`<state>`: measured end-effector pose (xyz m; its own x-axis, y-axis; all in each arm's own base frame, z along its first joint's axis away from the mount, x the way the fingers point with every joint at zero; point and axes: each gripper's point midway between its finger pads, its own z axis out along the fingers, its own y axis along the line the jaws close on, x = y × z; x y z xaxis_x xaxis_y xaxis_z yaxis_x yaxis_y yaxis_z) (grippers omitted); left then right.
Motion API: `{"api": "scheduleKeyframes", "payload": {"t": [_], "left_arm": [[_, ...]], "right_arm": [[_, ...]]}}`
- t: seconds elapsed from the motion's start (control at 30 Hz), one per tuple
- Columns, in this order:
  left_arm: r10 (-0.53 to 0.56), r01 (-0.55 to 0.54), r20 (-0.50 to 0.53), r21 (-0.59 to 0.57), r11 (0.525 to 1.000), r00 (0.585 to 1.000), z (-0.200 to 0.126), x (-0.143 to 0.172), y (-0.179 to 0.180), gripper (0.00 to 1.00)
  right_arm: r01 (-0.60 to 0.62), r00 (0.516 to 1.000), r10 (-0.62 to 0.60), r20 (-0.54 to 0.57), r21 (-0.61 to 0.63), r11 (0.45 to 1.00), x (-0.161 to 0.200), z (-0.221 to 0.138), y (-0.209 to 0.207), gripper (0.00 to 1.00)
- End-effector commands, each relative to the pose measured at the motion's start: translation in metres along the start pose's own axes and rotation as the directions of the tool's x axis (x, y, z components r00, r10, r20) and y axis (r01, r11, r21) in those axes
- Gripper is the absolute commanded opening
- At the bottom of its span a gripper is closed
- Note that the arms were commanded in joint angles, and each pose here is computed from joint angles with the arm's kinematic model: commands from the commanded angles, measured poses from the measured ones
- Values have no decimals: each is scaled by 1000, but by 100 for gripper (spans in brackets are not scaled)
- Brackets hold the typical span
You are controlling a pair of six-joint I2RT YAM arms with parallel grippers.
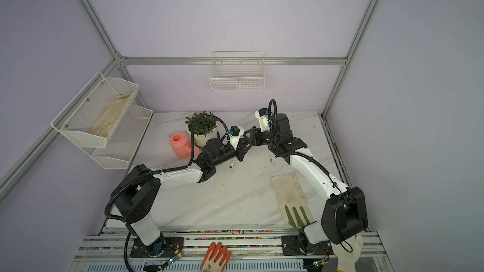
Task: Insert pens into pen caps
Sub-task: Put on the pen cap to the pen.
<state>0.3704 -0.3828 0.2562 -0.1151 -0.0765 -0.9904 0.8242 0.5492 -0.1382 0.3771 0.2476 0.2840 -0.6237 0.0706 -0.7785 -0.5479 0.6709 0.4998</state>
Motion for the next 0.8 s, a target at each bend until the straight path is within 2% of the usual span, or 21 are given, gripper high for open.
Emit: {"api": "scheduleKeyframes", "payload": {"t": [0.0,0.4,0.6,0.77], "left_arm": [[-9,9,34,17,1000,999,-4,-2,-6,0],[-21,20,28,10,1000,999,-12,7,-9,0],[-16,16,46,3,1000,999,-13,0,-9,0],[-4,4,68,-5,1000,998,-13,-8,-8,0]], "right_arm": [[57,993,-56,105,-8,998,-35,-16,18,49],[64,989,-67,128,24,998,-46,-17,16,44],[46,996,-46,76,-3,999,-32,-8,13,31],[38,999,-38,34,-15,999,-20,-4,11,14]]}}
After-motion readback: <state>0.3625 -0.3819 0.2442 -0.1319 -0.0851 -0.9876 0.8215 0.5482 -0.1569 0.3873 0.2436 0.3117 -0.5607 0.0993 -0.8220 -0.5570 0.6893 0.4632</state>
